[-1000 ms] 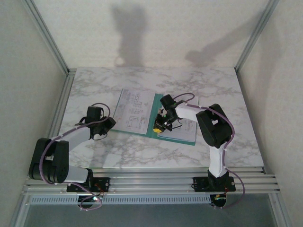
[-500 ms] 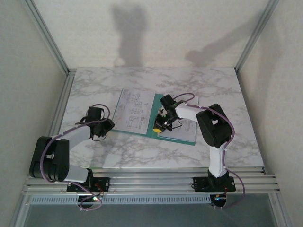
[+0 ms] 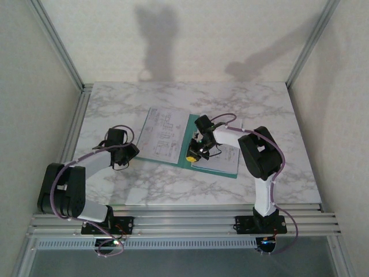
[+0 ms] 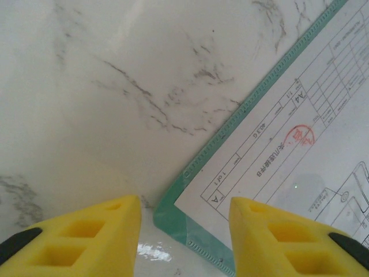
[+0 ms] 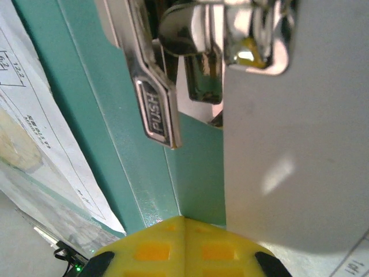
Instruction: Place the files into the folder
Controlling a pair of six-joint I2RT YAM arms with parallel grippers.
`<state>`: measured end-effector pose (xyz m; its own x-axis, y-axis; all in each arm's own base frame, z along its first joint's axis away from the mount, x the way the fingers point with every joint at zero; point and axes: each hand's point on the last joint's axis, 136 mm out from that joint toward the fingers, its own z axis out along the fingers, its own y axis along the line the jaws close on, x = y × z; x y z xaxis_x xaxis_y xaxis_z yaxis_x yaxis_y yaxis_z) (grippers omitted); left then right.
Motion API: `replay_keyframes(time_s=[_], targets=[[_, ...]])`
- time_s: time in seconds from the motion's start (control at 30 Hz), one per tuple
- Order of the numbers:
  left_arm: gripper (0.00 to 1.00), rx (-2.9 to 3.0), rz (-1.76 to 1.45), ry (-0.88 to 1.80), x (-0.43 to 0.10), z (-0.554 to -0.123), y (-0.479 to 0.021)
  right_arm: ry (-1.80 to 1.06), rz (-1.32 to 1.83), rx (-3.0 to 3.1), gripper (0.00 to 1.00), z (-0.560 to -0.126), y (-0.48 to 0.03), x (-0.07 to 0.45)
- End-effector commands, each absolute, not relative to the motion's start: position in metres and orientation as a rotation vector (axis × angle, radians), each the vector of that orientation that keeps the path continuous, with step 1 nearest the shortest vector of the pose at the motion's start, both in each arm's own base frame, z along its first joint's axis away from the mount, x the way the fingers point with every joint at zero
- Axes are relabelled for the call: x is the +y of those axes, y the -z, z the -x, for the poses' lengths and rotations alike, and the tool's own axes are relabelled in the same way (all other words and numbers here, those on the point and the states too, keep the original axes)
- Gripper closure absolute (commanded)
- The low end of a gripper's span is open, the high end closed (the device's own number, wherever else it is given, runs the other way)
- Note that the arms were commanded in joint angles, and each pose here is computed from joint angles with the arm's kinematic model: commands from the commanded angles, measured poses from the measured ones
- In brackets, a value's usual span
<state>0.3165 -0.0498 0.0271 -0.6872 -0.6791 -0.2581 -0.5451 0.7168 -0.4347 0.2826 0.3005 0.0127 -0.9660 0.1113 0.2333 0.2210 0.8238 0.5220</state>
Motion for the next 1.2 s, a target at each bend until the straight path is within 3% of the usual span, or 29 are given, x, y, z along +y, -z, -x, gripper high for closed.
replay_keyframes(time_s=[0.0, 0.4, 0.7, 1.17], targets=[[0.55, 2.513, 0.941, 0.405, -0.042, -0.319, -0.033, 0.469, 0.315, -2.794, 1.0, -0.247, 0.052, 0.26], [0.6, 2.514, 0.849, 0.597, -0.075, -0.335, -0.032, 0.466, 0.315, -2.79, 1.0, -0.245, 0.054, 0.259], [0.6, 2.524, 0.862, 0.567, -0.073, -0.328, -0.027, 0.472, 0.316, -2.787, 1.0, -0.245, 0.054, 0.26], [0.83, 2.408, 0.857, 0.694, -0.08, -0.333, -0.027, 0.47, 0.303, -2.778, 1.0, -0.243, 0.056, 0.259]])
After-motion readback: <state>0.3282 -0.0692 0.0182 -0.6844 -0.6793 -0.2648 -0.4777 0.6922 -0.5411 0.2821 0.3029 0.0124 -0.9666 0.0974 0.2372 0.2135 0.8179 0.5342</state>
